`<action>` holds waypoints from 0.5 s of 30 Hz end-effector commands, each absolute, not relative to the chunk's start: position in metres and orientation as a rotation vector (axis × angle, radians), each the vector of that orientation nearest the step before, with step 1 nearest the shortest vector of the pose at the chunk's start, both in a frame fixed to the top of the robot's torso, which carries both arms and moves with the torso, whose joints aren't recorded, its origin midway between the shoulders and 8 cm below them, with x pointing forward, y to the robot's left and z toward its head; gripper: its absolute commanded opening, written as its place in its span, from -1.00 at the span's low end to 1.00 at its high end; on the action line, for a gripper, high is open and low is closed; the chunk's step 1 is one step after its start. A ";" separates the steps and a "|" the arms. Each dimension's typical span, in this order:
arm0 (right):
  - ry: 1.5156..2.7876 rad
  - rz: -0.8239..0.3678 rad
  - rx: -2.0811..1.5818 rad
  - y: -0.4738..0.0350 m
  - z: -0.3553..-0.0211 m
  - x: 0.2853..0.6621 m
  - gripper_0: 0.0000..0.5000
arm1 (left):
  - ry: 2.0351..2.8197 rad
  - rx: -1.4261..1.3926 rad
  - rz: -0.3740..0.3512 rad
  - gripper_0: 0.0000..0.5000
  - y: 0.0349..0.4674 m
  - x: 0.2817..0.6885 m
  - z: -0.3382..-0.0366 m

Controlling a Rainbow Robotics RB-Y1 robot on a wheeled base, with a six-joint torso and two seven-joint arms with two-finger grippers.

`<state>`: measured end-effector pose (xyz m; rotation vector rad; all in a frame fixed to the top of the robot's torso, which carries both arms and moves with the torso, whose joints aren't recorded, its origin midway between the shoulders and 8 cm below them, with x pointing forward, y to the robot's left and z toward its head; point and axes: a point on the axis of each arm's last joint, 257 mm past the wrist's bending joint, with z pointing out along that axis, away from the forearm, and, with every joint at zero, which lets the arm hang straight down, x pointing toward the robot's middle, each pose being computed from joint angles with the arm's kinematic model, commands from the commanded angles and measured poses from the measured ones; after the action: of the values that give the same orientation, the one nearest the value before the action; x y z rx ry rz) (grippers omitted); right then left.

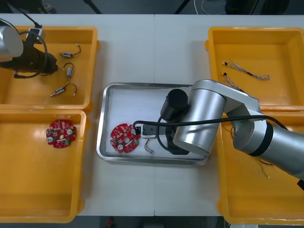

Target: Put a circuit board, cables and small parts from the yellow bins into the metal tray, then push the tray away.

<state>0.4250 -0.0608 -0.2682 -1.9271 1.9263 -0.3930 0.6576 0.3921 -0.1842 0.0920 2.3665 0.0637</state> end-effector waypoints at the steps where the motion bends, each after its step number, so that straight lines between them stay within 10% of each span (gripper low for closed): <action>1: 1.879 -0.375 -1.912 -0.045 -0.256 0.428 1.00 | 2.329 0.207 0.127 1.00 0.382 0.671 -0.170; 5: 1.902 -0.328 -1.894 -0.044 -0.252 0.425 1.00 | 2.343 0.202 0.128 0.91 0.385 0.668 -0.177; 7: 1.916 -0.315 -1.878 -0.045 -0.248 0.425 1.00 | 2.343 0.201 0.124 -1.00 0.384 0.668 -0.177; 15: 2.012 -0.319 -1.784 -0.058 -0.210 0.422 1.00 | 2.365 0.192 0.110 -1.00 0.384 0.664 -0.179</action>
<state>0.4262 -0.0734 -0.2386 -1.8370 2.0401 -0.3753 0.6615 0.3923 -0.1861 0.1066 2.3619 0.0898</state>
